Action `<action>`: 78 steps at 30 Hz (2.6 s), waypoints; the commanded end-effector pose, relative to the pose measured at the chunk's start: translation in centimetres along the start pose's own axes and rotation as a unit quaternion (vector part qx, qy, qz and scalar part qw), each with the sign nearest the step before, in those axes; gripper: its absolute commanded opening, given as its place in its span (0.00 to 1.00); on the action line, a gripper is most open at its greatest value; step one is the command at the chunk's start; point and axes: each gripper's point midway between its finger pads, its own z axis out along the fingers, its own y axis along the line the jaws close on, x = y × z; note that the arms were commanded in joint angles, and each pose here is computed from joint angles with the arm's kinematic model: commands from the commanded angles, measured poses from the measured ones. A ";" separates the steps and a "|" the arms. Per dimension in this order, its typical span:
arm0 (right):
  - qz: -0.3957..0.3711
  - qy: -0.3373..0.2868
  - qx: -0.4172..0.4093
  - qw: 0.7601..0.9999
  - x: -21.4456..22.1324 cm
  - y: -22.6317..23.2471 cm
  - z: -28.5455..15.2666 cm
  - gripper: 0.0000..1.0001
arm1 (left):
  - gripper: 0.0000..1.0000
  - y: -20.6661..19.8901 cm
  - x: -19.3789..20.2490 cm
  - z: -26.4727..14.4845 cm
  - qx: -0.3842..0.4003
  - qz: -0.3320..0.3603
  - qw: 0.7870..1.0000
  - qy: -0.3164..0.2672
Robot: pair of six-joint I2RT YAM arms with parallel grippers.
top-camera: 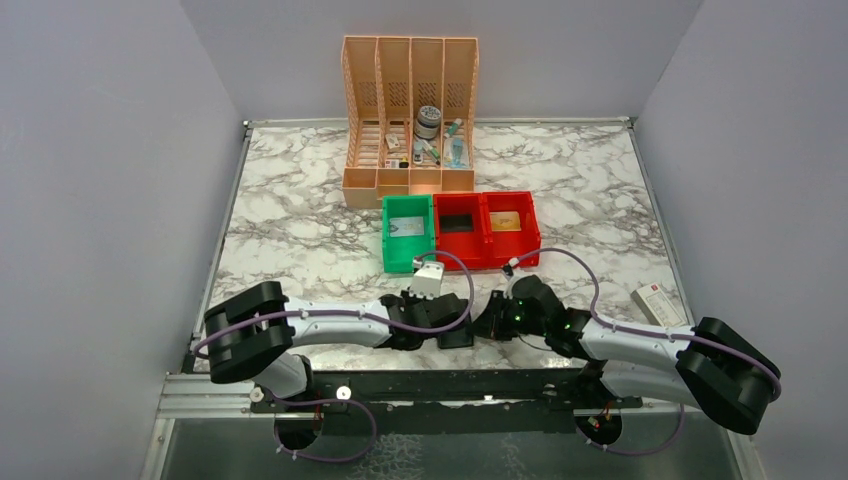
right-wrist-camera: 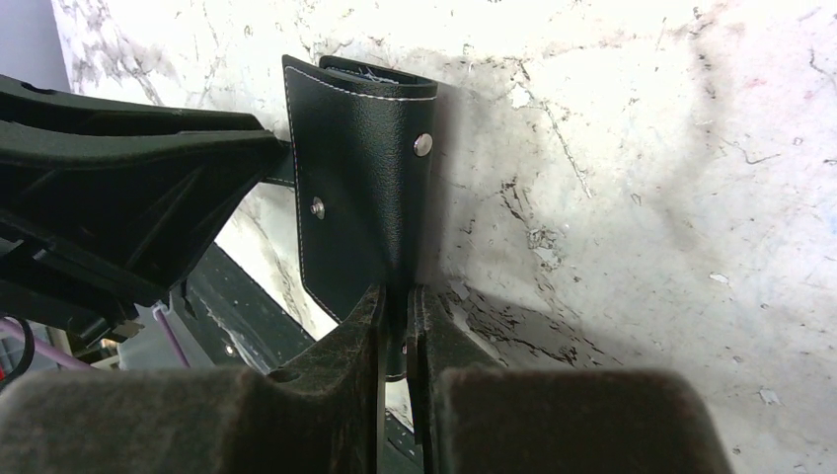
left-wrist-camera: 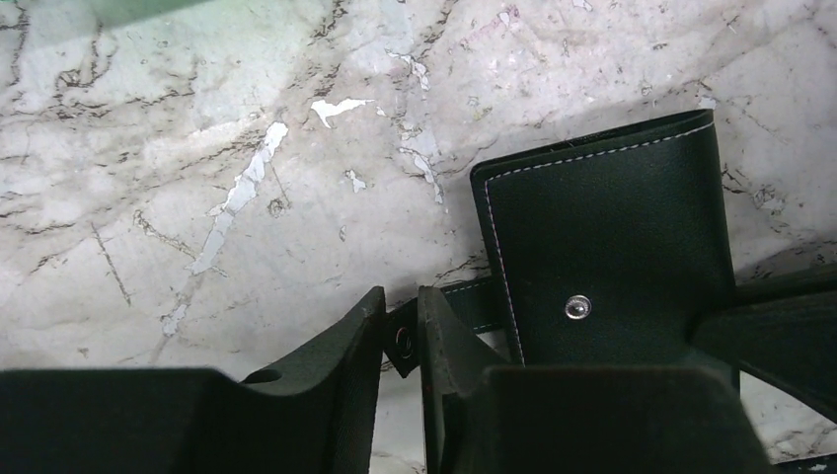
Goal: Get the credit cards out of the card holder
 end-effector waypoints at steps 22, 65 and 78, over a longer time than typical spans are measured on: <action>-0.080 -0.064 0.125 0.987 -6.1 0.4 -3.5 0.53 | 0.00 -4.5 -5.7 -6.2 0.214 -0.089 0.970 -0.069; -0.068 0.004 0.011 0.998 -2.5 3.2 -2.9 0.53 | 0.00 2.1 -0.6 -3.4 0.102 -0.074 0.992 -0.029; -0.059 0.027 0.055 0.996 -1.8 1.4 -2.5 0.56 | 0.00 2.1 0.1 -2.7 0.092 -0.066 0.993 -0.019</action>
